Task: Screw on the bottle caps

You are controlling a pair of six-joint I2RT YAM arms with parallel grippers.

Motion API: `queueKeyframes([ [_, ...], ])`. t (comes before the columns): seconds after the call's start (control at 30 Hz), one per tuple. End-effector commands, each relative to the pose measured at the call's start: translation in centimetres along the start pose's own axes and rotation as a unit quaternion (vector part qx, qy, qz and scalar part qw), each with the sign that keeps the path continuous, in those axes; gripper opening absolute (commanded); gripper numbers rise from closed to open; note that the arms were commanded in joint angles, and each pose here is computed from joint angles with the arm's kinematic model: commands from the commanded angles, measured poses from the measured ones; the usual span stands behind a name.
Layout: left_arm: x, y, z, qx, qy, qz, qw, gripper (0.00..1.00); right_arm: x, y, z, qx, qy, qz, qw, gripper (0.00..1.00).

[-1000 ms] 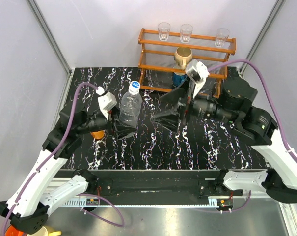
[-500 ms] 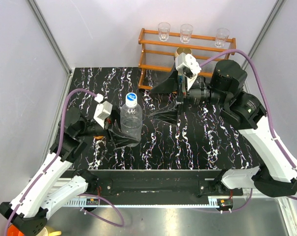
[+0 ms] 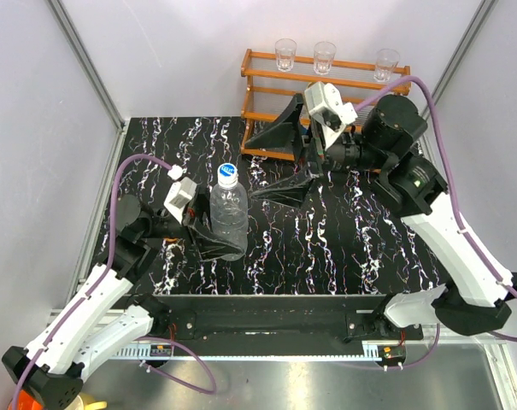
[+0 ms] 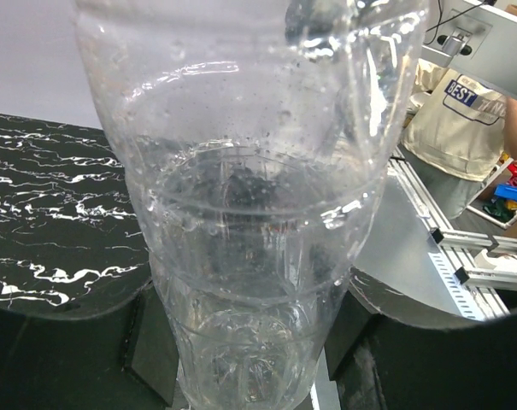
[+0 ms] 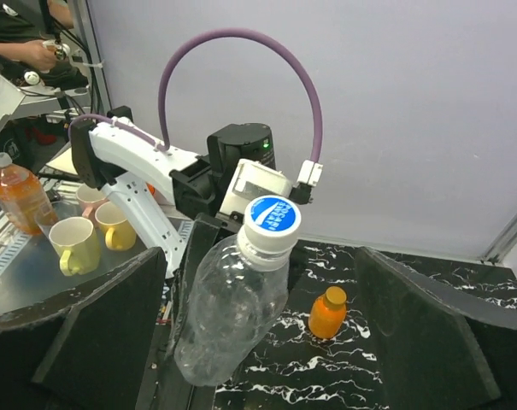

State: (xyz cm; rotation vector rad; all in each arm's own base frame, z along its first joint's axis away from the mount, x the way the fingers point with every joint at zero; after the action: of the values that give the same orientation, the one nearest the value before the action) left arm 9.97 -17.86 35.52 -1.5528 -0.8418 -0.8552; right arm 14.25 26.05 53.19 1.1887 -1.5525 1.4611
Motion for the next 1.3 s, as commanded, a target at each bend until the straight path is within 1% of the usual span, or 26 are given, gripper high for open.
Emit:
queueKeyframes([
  [0.0, 0.7, -1.1, 0.1, -0.031, -0.008, -0.043, 0.999, 0.54, -0.2, -1.3, -1.4, 0.008, -0.03, 0.002, 1.0, 1.0],
  [0.27, 0.5, -1.0, 0.2, -0.028, -0.011, -0.034, 0.999, 0.54, -0.3, -1.8, -2.7, 0.041, -0.057, -0.006, 0.998, 0.99],
  [0.67, 0.2, -0.8, 0.2, -0.018, -0.016, -0.026, 0.999, 0.53, -1.1, -0.6, -4.5, 0.066, -0.055, -0.014, 0.996, 0.93],
  [0.9, 0.0, -0.7, 0.3, -0.014, -0.015, -0.027, 0.999, 0.53, -1.4, -0.5, -5.1, 0.068, -0.053, -0.022, 0.996, 0.88],
  [1.1, 0.0, -0.7, 0.3, -0.014, -0.016, -0.026, 0.999, 0.52, -1.4, -0.6, -5.3, 0.072, -0.054, -0.028, 0.996, 0.79],
  [1.27, 0.0, -0.7, 0.4, -0.013, -0.016, -0.026, 0.999, 0.52, -1.5, -0.7, -5.5, 0.071, -0.059, -0.031, 0.995, 0.73],
])
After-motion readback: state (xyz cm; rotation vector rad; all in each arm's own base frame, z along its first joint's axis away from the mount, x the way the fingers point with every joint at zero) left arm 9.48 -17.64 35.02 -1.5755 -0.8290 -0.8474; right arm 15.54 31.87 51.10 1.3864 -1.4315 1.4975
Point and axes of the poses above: each gripper's point midway between its finger pads, its own z axis back along the fingers, its own y axis along the line the jaws close on, x = y × z, the point moved 7 cm from there along z, back along the fingers, and after that the axes turned 14 degrees about z, right-handed, at the moved point
